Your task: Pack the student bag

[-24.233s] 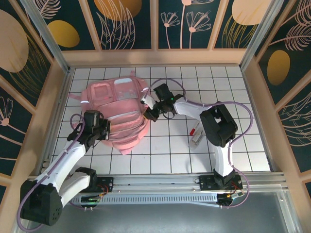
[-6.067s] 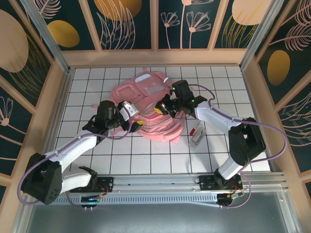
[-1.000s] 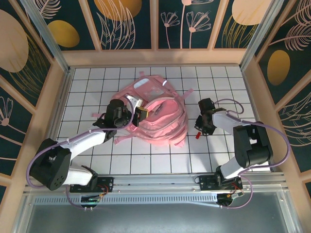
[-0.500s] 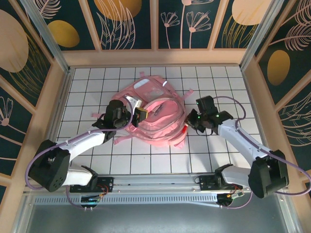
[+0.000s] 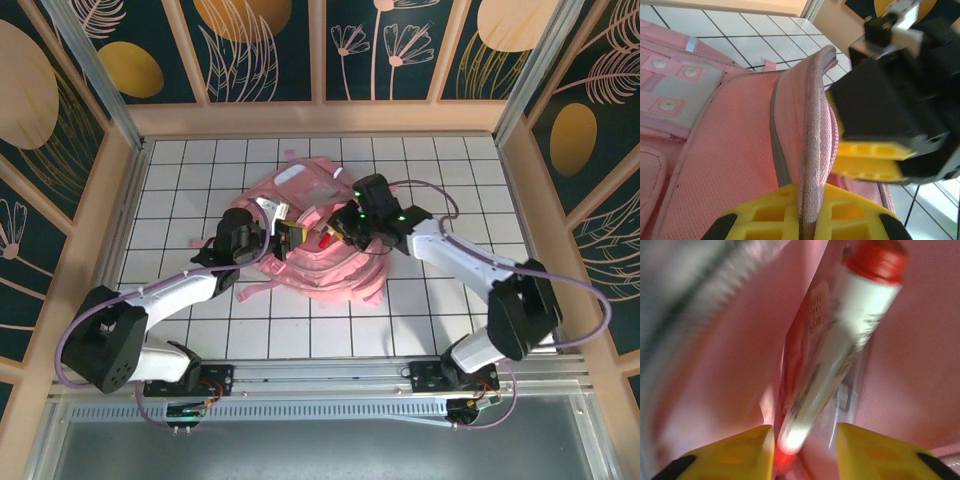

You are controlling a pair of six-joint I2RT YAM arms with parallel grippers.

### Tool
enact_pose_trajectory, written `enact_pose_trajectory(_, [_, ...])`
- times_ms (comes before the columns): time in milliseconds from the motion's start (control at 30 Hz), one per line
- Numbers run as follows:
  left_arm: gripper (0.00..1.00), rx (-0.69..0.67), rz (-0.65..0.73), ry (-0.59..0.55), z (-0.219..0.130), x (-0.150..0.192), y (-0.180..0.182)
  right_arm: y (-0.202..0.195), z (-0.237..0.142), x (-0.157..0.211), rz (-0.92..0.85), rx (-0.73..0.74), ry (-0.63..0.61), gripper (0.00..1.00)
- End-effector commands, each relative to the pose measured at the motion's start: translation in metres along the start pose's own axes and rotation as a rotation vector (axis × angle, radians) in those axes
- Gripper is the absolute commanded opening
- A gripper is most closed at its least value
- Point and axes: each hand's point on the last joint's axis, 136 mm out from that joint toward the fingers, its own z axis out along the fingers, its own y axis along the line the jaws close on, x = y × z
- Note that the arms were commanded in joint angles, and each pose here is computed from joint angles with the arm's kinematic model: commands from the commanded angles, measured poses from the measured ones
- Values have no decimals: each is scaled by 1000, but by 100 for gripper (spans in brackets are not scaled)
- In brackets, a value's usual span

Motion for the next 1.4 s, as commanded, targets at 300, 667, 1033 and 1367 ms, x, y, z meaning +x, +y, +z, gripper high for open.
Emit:
enact_pose_trajectory(300, [0,108,43,-177,-15,-50,-34,-18,-22,-8,-76,44,-50,61])
enact_pose_trajectory(667, [0,128,150,-148,-22,-44,-46,-22,-21,-6,-279,-22,34,18])
enact_pose_trajectory(1033, [0,164,158,-138,-17,-38,-57,-9,45,2,-254,-117,100,9])
enact_pose_trajectory(1367, [0,173,131,-132,-14,-30,-59,20,64,3,-227,-278,110,16])
